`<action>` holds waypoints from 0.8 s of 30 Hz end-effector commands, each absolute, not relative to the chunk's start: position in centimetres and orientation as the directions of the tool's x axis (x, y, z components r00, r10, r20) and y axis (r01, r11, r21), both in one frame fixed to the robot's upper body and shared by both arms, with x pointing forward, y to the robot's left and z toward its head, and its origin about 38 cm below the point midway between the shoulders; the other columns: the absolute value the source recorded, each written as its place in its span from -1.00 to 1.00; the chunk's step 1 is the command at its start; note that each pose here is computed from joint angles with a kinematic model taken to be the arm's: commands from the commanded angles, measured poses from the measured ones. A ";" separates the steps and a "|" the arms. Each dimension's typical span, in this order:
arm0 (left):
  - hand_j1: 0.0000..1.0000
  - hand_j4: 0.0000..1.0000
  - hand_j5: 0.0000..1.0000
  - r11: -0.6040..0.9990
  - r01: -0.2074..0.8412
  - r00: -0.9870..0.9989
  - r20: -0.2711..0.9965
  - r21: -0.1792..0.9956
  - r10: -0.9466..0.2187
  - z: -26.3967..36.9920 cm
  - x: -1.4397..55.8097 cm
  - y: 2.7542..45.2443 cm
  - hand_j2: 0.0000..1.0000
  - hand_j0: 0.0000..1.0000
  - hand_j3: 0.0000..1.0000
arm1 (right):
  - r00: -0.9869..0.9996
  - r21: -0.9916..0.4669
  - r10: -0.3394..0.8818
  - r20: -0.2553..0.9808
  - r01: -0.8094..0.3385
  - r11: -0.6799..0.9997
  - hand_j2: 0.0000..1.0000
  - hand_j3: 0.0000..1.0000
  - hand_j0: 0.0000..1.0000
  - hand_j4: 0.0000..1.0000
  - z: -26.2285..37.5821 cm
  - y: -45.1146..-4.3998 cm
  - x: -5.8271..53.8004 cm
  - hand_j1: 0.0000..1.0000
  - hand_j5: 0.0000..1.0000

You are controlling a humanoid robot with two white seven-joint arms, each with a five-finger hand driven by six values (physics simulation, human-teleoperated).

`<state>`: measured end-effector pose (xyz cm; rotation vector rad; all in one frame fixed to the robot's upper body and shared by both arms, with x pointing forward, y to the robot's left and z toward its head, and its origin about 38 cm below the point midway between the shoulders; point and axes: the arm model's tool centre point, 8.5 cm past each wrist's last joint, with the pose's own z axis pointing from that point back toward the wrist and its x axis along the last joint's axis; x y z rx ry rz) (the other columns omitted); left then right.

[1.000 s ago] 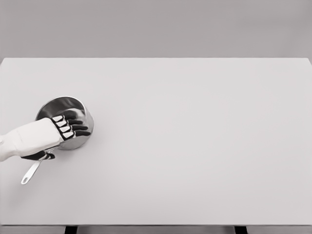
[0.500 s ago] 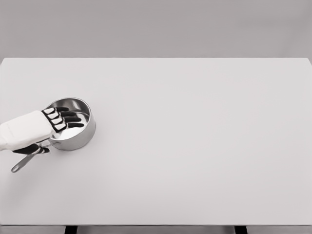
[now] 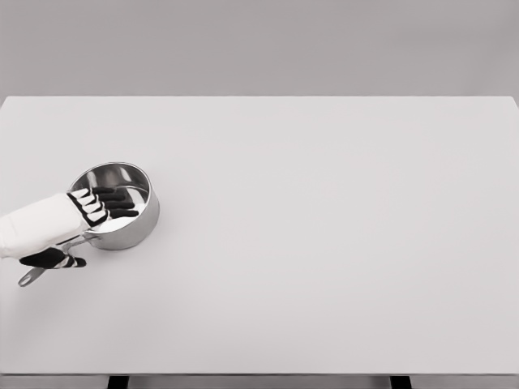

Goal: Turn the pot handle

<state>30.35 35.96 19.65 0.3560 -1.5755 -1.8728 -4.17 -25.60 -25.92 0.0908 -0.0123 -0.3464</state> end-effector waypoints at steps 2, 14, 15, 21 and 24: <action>1.00 1.00 1.00 -0.040 0.309 -0.744 0.215 0.950 -0.633 19.7 30.3 35.9 1.00 1.00 1.00 | 0.941 0.091 -0.339 -0.004 0.338 0.937 1.00 1.00 1.00 1.00 -25.9 -25.6 -4.2 1.00 1.00; 1.00 1.00 1.00 0.067 0.287 -0.687 0.254 0.956 -0.681 18.8 29.3 37.0 1.00 1.00 1.00 | 0.941 0.091 -0.339 -0.004 0.338 0.937 1.00 1.00 1.00 1.00 -25.9 -25.6 -4.2 1.00 1.00; 1.00 1.00 1.00 0.070 0.292 -0.681 0.259 0.954 -0.685 18.6 29.1 37.2 1.00 1.00 1.00 | 0.941 0.091 -0.339 -0.004 0.338 0.937 1.00 1.00 1.00 1.00 -25.9 -25.6 -4.2 1.00 1.00; 1.00 1.00 1.00 0.075 0.295 -0.668 0.262 0.953 -0.696 17.7 28.5 37.1 1.00 1.00 1.00 | 0.941 0.091 -0.339 -0.004 0.338 0.937 1.00 1.00 1.00 1.00 -25.9 -25.6 -4.2 1.00 1.00; 1.00 1.00 1.00 0.070 0.284 -0.665 0.249 0.956 -0.704 17.6 28.5 37.2 1.00 1.00 1.00 | 0.941 0.091 -0.339 -0.004 0.338 0.937 1.00 1.00 1.00 1.00 -25.9 -25.6 -4.2 1.00 1.00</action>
